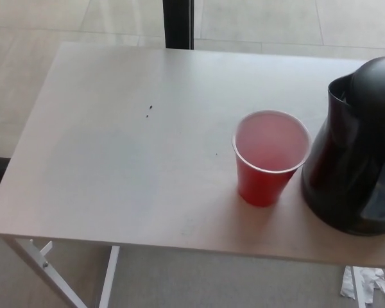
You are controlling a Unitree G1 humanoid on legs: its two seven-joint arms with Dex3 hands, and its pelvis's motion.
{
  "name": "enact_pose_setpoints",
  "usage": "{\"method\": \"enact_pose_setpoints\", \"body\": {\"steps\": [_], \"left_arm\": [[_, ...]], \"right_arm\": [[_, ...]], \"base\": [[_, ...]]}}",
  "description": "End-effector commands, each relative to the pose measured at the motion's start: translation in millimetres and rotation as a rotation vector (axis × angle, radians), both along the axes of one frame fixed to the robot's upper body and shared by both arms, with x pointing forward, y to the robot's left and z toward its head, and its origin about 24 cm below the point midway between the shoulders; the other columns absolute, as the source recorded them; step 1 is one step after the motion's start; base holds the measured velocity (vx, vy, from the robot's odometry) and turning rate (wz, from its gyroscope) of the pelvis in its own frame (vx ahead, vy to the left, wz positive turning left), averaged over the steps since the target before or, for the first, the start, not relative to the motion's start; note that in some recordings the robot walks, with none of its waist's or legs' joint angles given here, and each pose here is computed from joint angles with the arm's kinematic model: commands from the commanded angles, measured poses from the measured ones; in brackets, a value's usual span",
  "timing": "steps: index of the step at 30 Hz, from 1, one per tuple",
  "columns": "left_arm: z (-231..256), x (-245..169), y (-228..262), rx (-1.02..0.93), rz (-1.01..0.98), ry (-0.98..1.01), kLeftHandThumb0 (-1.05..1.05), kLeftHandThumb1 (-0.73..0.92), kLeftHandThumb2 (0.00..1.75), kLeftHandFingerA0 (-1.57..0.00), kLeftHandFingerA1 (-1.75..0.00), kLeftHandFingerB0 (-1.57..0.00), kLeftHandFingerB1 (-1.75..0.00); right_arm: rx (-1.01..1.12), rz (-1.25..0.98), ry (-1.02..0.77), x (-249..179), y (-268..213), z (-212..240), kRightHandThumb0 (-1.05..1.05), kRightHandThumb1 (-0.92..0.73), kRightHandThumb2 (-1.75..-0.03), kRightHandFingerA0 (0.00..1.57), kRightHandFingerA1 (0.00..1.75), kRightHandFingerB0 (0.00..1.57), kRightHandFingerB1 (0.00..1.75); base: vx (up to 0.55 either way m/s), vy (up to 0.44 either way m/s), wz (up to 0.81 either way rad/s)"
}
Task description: The robot uses its right hand to lift up a kettle kept on the middle of the desk by its handle and tilt it into a glass kept next to it to pour out water
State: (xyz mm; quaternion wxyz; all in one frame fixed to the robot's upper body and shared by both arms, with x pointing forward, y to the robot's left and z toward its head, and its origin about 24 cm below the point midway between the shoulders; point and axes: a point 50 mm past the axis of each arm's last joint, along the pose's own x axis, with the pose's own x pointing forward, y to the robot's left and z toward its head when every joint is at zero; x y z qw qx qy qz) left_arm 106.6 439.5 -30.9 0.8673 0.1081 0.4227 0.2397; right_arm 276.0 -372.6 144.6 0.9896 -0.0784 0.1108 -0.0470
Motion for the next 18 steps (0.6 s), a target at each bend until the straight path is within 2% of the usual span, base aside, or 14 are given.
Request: {"method": "enact_pose_setpoints", "body": {"steps": [1,2,3,4,5,6,7,8,9,10,11,14,15,18], "left_arm": [[6.5,-1.0,5.8,0.013,0.002,-0.005,-0.83,0.71,0.61,-0.60,-0.57,-0.34,-0.52],[6.5,-1.4,6.1,0.012,0.006,-0.004,-0.83,0.71,0.61,-0.60,-0.57,-0.34,-0.52],[6.5,-1.4,6.1,0.012,0.005,-0.002,-0.84,0.70,0.61,-0.60,-0.57,-0.34,-0.52],[6.5,-1.4,6.0,0.007,0.006,-0.010,-0.89,0.55,0.80,-0.58,-0.63,-0.31,-0.56],[6.6,-1.5,6.0,0.007,0.004,-0.011,-0.84,0.69,0.61,-0.58,-0.58,-0.35,-0.53],[6.7,-1.4,6.2,0.013,-0.001,-0.005,-0.86,0.70,0.61,-0.58,-0.58,-0.34,-0.53],[6.9,-1.2,6.2,0.012,-0.002,-0.005,-0.83,0.70,0.60,-0.59,-0.59,-0.35,-0.53],[6.7,-1.5,6.1,0.010,-0.002,-0.006,-0.83,0.70,0.60,-0.59,-0.59,-0.35,-0.53],[6.7,-1.7,6.2,0.012,-0.003,-0.001,-0.88,0.56,0.81,-0.57,-0.63,-0.31,-0.55],[6.3,-2.5,6.2,0.014,-0.001,0.001,-0.89,0.55,0.80,-0.59,-0.63,-0.33,-0.55],[5.7,-3.7,6.0,0.015,0.001,0.002,-0.84,0.70,0.61,-0.61,-0.60,-0.37,-0.53],[5.5,-6.6,6.9,0.025,-0.004,0.025,-0.84,0.71,0.62,-0.61,-0.58,-0.37,-0.52],[5.2,-7.2,6.8,0.020,0.003,0.018,-0.82,0.71,0.62,-0.62,-0.57,-0.36,-0.53],[5.3,-7.8,7.1,0.023,0.008,0.012,-0.86,0.70,0.61,-0.65,-0.58,-0.39,-0.53]], "right_arm": [[-0.057,0.021,0.123,-0.9,-0.3,-11.5,-0.60,-0.43,-0.79,0.31,0.57,0.04,0.24],[-0.049,0.020,0.126,-0.4,-0.2,-12.3,-0.60,-0.43,-0.79,0.31,0.57,0.04,0.24],[-0.040,0.010,0.131,1.7,0.4,-14.4,-0.53,-0.56,-0.57,0.31,0.39,0.07,0.26],[-0.056,0.020,0.128,2.0,1.8,-14.7,-0.53,-0.55,-0.59,0.26,0.39,0.10,0.21],[-0.063,0.031,0.129,1.9,2.1,-16.5,-0.54,-0.57,-0.57,0.26,0.37,0.07,0.25],[-0.063,0.030,0.135,2.0,2.5,-17.4,-0.55,-0.57,-0.57,0.29,0.39,0.09,0.26],[-0.082,0.046,0.147,1.6,3.4,-18.9,-0.64,-0.43,-0.80,0.27,0.53,0.05,0.29],[-0.091,0.053,0.151,1.4,3.6,-19.5,-0.64,-0.43,-0.80,0.27,0.53,0.05,0.29],[-0.098,0.065,0.155,1.1,4.4,-20.3,-0.66,-0.44,-0.81,0.31,0.54,0.05,0.26],[-0.102,0.073,0.159,0.7,4.9,-21.2,-0.61,-0.55,-0.58,0.40,0.45,0.10,0.21],[-0.106,0.078,0.162,0.1,5.4,-22.2,-0.68,-0.45,-0.80,0.46,0.62,0.07,0.26],[-0.115,0.088,0.171,-2.2,7.1,-24.7,-0.66,-0.44,-0.80,0.45,0.62,0.07,0.29],[-0.110,0.097,0.161,-3.7,8.9,-23.2,-0.65,-0.44,-0.80,0.34,0.56,0.05,0.30],[-0.101,0.115,0.144,-6.6,11.2,-21.0,-0.65,-0.45,-0.79,0.35,0.56,0.07,0.27]], "base": [[0.00,0.000,0.00],[0.00,0.000,0.00],[0.00,0.000,0.00],[0.00,0.000,0.00],[0.00,0.000,0.00],[0.00,0.000,0.00],[0.00,0.000,0.00],[0.00,0.000,0.00],[0.00,0.000,0.00],[0.00,0.000,0.00],[0.00,0.000,0.00],[0.00,0.000,0.00],[0.00,0.000,0.00],[0.00,0.000,0.00]]}}
